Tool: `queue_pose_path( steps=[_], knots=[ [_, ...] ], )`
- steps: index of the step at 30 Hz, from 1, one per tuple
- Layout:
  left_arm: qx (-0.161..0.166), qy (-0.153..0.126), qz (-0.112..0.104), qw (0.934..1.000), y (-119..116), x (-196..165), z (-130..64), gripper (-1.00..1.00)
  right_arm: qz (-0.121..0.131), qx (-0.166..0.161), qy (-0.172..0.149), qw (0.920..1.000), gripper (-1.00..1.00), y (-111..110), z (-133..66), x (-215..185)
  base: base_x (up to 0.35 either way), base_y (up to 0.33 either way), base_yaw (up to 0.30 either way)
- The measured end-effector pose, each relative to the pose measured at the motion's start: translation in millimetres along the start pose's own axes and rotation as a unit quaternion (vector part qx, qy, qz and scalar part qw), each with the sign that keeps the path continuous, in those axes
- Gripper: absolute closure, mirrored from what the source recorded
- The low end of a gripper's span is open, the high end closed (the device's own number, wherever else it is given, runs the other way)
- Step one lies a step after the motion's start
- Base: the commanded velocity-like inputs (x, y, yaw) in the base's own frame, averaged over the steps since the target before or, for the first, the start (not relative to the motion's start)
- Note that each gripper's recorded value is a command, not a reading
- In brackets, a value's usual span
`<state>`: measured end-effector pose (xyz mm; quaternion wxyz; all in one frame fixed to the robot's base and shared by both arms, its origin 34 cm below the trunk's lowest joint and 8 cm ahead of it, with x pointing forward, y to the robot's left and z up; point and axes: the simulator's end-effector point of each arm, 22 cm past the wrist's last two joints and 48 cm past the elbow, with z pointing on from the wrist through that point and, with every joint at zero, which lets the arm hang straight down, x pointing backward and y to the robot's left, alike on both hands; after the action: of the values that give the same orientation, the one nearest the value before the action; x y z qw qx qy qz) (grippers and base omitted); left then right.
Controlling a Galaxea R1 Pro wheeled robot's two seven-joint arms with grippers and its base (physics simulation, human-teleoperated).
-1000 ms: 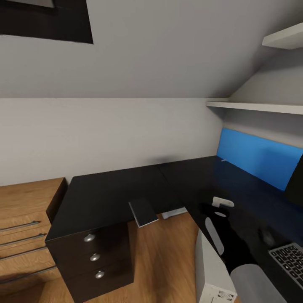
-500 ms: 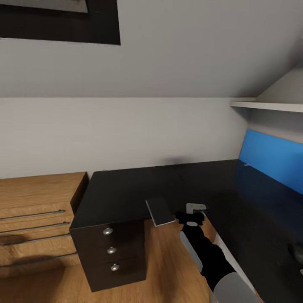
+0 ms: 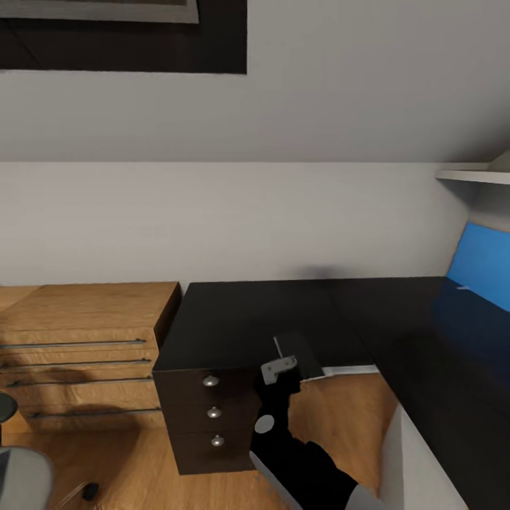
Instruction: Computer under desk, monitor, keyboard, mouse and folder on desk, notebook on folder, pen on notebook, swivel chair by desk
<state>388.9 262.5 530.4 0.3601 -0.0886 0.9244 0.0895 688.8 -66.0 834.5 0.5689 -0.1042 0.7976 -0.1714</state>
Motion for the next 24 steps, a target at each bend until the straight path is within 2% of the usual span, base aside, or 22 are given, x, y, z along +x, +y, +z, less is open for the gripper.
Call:
queue_pose_path(
  steps=[4,8,24],
  knots=[
    [0.0,0.001,0.0,1.0,0,1,-0.1,-1.0,-0.027,-0.008,-0.032,0.9991,-1.0,21,-18.0,-7,0.0,0.0,0.275],
    [0.0,0.003,0.001,1.0,0,2,-0.1,-1.0,-0.036,-0.011,-0.042,0.9984,-1.0,28,-24.1,-9,-0.041,0.0,0.274],
    [-0.001,0.008,0.002,1.0,1,6,0.2,-1.0,-0.042,-0.015,-0.042,0.9981,-1.0,34,-24.8,-4,-0.306,0.013,0.273]
  ],
)
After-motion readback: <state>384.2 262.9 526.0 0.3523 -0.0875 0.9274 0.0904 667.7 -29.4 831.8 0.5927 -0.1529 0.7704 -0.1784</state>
